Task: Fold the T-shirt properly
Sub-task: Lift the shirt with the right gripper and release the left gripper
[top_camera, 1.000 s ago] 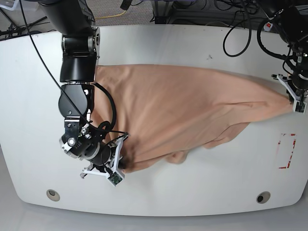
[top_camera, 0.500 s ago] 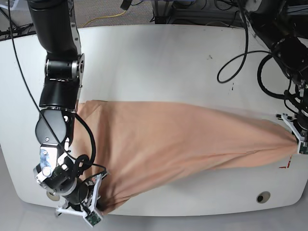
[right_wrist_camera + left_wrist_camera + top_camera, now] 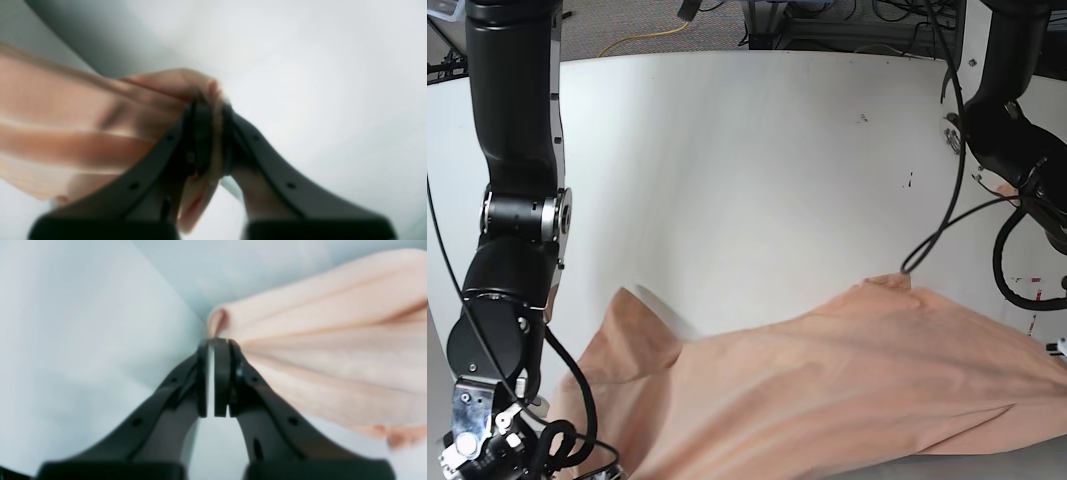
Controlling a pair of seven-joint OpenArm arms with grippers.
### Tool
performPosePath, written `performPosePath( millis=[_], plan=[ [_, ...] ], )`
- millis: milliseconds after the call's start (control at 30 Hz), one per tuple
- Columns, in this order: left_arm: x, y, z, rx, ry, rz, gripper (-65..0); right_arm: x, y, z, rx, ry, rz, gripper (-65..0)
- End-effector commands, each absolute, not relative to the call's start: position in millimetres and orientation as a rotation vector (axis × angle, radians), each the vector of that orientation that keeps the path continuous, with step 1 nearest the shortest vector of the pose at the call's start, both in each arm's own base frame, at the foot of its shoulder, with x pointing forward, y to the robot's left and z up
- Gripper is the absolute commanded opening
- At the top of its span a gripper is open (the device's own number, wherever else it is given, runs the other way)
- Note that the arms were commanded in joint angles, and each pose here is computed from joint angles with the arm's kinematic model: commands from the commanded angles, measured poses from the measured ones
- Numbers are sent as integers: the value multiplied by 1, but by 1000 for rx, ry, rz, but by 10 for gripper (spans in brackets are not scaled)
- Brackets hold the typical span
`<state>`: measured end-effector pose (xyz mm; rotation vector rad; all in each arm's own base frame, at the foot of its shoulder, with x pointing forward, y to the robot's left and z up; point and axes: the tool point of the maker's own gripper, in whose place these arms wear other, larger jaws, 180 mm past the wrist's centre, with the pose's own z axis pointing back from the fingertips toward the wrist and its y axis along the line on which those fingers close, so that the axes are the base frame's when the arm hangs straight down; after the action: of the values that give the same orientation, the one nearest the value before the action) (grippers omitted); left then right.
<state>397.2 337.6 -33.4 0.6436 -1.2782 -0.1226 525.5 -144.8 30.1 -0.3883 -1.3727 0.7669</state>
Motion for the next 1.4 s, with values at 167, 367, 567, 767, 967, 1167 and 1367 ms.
performPosePath(
  millis=[167,367,567,767,967,1167,1367],
  plan=[
    [382,359,36,746,-1387,-56,-650,492,-173,107,-576,-1500,706,-650],
    [382,360,24,749,-1352,-73,-650,472,-199,70,-614,-1433,643,-650],
    [382,357,-32,721,-1225,-126,-650,462,-205,13,-579,-1358,636,-650],
    [380,346,-87,658,-1116,-166,-650,460,-203,-13,-560,-1311,653,-650],
    [380,318,-138,551,-1045,-205,-650,460,-202,-23,-551,-1290,661,-650],
    [383,290,-163,470,-1022,-239,-492,462,-186,-29,-506,-1301,673,-650],
    [378,312,-150,498,-1043,-174,-467,466,-120,-14,-468,-1362,822,-650]
  ],
)
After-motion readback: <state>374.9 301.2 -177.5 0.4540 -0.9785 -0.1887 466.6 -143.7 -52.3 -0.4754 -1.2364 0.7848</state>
